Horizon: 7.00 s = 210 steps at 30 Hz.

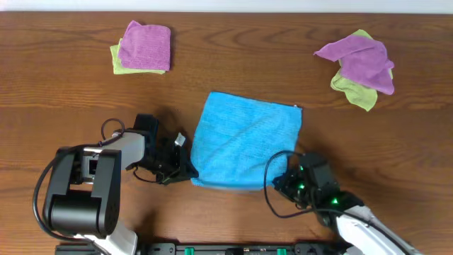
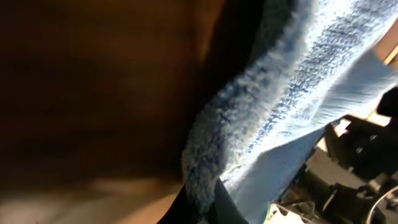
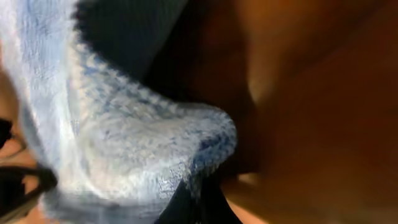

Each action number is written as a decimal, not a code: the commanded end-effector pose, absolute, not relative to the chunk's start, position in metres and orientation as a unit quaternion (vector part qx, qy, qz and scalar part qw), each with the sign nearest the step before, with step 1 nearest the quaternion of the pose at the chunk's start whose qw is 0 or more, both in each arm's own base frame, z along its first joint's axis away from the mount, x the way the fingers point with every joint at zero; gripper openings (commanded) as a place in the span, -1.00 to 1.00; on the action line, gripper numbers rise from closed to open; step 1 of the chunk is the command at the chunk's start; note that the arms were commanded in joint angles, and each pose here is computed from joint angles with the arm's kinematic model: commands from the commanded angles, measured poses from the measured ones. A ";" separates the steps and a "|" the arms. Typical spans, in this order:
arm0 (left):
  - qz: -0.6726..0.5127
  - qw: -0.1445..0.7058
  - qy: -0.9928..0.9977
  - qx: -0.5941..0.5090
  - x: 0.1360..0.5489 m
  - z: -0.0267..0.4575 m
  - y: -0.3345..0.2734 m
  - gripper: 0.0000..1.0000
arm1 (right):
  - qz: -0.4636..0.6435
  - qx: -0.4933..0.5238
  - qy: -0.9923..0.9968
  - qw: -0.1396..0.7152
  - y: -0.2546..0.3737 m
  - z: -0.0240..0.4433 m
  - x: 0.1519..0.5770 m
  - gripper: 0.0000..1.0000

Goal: Fold the cloth

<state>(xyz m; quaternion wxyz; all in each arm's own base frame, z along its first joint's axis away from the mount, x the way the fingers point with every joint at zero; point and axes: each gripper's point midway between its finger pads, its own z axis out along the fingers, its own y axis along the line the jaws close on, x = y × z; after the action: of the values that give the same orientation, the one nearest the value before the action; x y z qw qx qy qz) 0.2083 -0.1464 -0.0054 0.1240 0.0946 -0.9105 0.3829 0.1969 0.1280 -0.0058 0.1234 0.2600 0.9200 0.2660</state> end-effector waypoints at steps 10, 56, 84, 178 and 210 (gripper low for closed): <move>0.396 0.155 -0.900 0.096 0.192 -0.010 -0.151 -0.88 | 0.162 0.270 0.939 0.137 0.070 -0.004 0.207 -0.97; 0.374 -0.149 -0.888 0.221 0.320 0.077 -0.154 -0.88 | 0.181 0.249 0.904 0.297 0.071 0.073 0.301 -0.98; 0.401 -0.241 -0.845 0.259 0.404 0.059 -0.157 -0.88 | 0.119 0.219 0.899 0.359 0.056 0.056 0.342 -0.98; 0.289 -0.195 -0.915 0.203 0.417 -0.013 -0.194 -0.88 | 0.210 0.397 0.865 0.221 0.074 0.037 0.296 0.89; 0.275 -0.166 -0.924 0.209 0.404 -0.023 -0.191 -0.88 | 0.206 0.369 0.880 0.217 0.088 -0.044 0.332 -0.94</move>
<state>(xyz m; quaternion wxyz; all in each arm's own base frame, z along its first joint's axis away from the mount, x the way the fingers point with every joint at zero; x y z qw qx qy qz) 0.4169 -0.1989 0.0030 -0.1936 0.2000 -0.9112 0.3038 0.3639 0.0936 -0.0041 0.2658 0.3782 0.8502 0.2519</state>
